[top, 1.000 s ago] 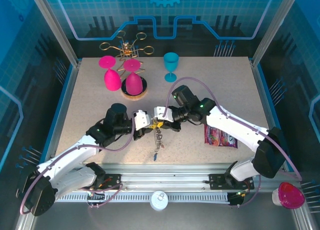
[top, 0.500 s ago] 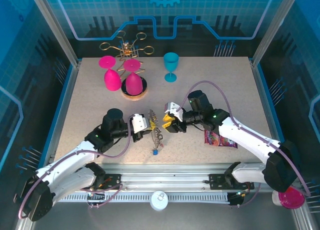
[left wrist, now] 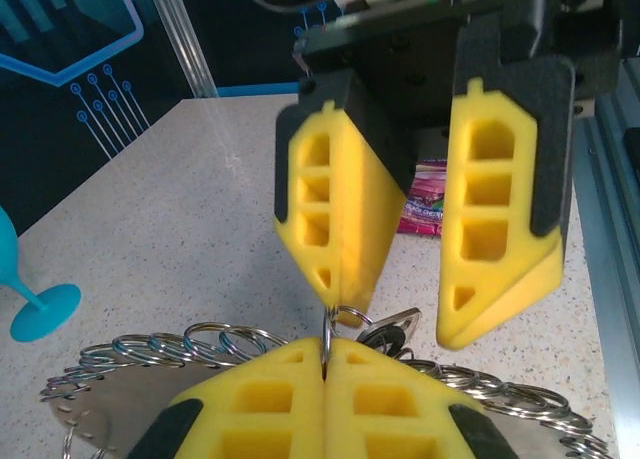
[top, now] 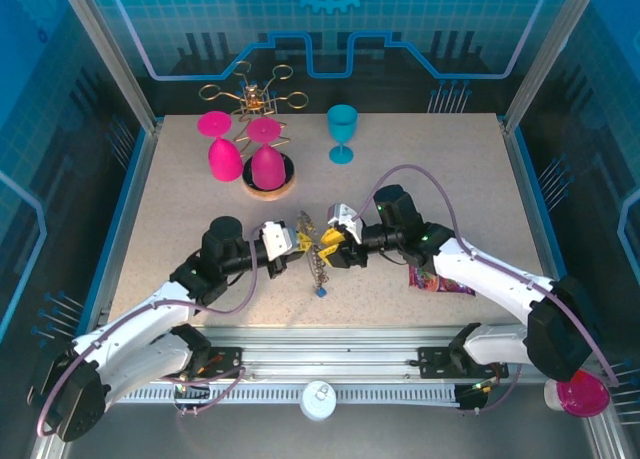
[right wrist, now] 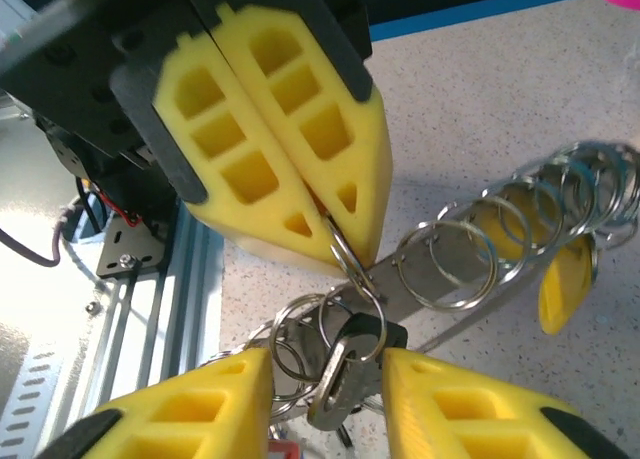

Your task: Put the keys on the keyring

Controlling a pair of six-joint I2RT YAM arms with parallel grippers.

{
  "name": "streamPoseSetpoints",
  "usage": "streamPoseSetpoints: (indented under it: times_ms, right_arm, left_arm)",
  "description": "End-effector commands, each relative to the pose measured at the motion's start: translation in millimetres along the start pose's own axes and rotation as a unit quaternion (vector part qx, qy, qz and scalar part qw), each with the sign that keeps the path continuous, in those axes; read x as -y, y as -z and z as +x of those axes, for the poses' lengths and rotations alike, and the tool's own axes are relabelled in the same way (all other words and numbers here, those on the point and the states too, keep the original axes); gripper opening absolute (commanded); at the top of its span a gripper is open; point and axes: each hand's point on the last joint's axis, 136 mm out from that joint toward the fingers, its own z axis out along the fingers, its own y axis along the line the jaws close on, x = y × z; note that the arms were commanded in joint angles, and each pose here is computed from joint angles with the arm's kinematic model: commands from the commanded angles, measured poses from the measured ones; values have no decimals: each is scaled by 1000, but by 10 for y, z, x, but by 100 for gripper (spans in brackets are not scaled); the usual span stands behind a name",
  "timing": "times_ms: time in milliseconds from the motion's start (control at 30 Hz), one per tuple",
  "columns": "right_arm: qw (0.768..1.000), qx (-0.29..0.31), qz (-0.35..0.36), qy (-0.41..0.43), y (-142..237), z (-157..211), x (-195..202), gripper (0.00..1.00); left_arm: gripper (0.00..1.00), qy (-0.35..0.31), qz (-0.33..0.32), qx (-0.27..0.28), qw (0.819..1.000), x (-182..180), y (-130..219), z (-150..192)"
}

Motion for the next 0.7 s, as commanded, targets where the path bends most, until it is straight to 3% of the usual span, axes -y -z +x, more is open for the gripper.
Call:
streamPoseSetpoints:
  times_ms: [0,300,667]
  right_arm:
    - [1000,-13,16,11,-40,7,56,28]
    - [999,-17,23,38,15,-105,68,0]
    - [989,-110,-32,95,-237,150,-177,0]
  left_arm:
    - [0,2,-4,25,1000,-14,-3,-97]
    - [0,29,-11,38,999,-45,-15,-123]
    - [0,60,-29,100,993,-123,-2,-295]
